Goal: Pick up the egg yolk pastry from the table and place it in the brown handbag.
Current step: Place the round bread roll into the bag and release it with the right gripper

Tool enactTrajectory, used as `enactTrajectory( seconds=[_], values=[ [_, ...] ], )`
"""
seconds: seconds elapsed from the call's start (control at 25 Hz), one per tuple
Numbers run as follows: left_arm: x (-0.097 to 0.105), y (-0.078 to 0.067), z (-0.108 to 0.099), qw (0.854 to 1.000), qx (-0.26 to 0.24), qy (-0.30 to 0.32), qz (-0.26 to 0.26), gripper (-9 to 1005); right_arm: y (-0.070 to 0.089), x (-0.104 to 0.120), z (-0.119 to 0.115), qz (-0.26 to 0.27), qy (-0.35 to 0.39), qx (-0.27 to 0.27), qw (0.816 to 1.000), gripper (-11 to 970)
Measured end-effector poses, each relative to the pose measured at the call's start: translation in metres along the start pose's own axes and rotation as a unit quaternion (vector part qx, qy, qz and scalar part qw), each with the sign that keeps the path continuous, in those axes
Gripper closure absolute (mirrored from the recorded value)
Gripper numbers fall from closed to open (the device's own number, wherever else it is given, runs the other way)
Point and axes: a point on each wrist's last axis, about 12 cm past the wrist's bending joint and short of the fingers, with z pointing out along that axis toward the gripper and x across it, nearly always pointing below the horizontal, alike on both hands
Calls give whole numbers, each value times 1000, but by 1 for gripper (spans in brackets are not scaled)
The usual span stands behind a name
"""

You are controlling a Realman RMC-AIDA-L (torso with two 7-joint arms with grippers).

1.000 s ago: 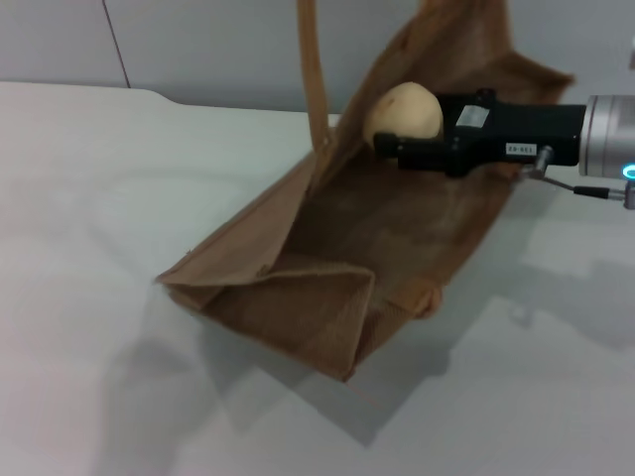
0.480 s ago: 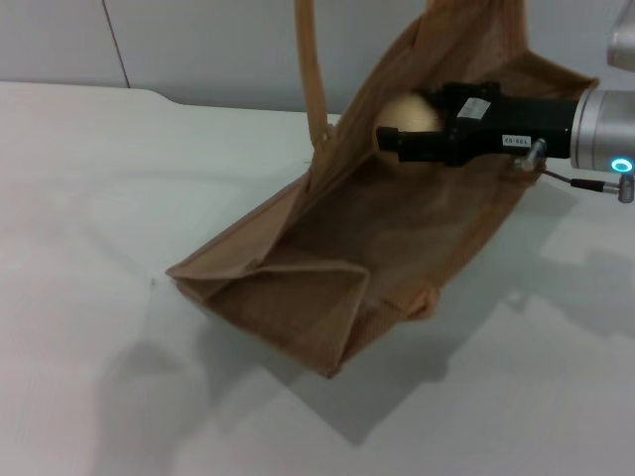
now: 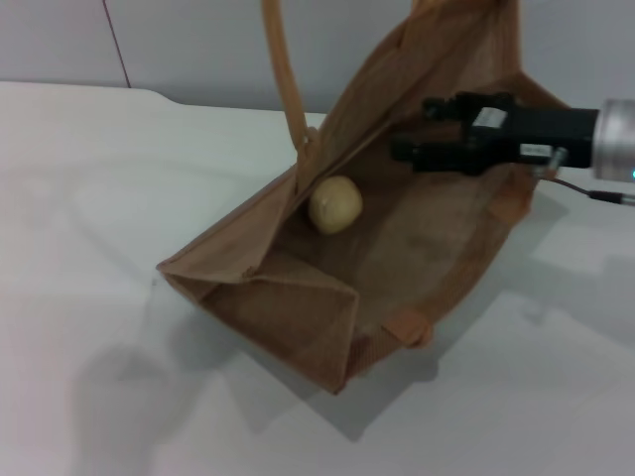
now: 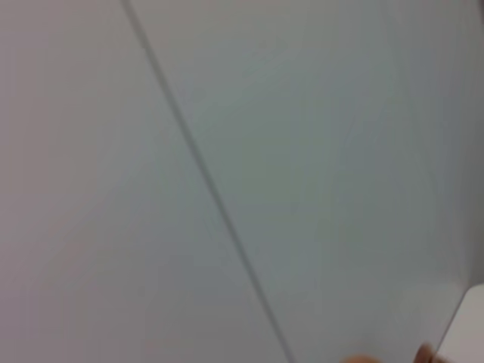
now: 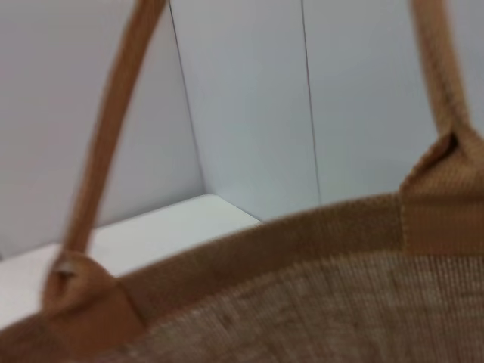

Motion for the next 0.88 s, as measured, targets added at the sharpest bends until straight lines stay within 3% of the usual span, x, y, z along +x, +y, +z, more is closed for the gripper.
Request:
enactTrajectory(
  seconds=[0.12,0.36,0.6,0.88],
  values=[
    [10,5,0,1000,-12,14,-9,886,-1,3,-23,10,-7,1,1000,84],
    [34,13,0,998,-36,33,-36,888,-5,16,-67,22,-6,52,998,88],
    [52,20,-3,996,-61,29,-63,876,-22,30,-104,32,-19,151,988,91],
    [64,20,2,993,-48,11,-103,849,-33,41,-111,40,-14,208,977,92]
  ],
)
